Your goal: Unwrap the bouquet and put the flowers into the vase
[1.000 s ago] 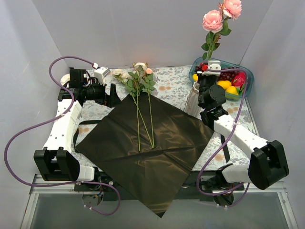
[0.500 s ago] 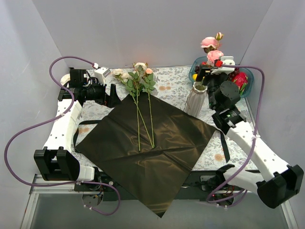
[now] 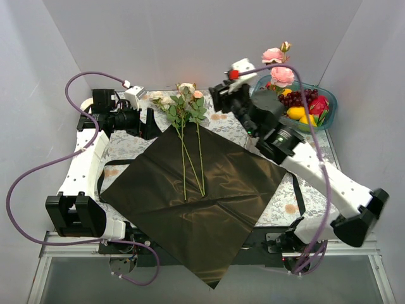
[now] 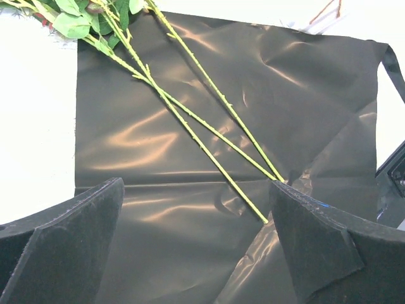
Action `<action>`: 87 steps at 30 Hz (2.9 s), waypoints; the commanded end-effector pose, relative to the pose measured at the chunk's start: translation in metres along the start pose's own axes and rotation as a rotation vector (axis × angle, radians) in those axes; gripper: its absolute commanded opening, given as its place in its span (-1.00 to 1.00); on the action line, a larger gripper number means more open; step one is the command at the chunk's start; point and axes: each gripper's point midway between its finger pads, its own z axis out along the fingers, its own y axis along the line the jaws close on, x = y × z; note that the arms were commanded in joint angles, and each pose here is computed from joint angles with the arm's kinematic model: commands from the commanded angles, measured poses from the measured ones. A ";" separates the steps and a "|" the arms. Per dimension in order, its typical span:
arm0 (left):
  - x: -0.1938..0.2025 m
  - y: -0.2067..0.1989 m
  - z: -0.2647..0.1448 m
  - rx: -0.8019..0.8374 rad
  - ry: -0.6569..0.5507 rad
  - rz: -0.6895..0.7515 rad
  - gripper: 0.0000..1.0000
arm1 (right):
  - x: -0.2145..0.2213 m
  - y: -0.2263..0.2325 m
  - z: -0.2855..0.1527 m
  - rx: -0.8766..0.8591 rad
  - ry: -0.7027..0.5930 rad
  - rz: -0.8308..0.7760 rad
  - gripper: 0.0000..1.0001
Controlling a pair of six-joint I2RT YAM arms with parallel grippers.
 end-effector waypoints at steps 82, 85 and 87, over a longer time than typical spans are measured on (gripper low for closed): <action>-0.036 0.020 -0.046 -0.002 -0.082 -0.001 0.96 | 0.103 -0.030 0.113 0.290 0.380 0.036 -0.97; -0.038 0.017 -0.048 0.003 -0.092 0.002 0.96 | 0.041 -0.036 0.107 0.267 0.222 0.058 -0.97; -0.038 0.017 -0.047 0.007 -0.091 0.000 0.96 | 0.006 -0.041 0.092 0.252 0.124 0.058 -0.97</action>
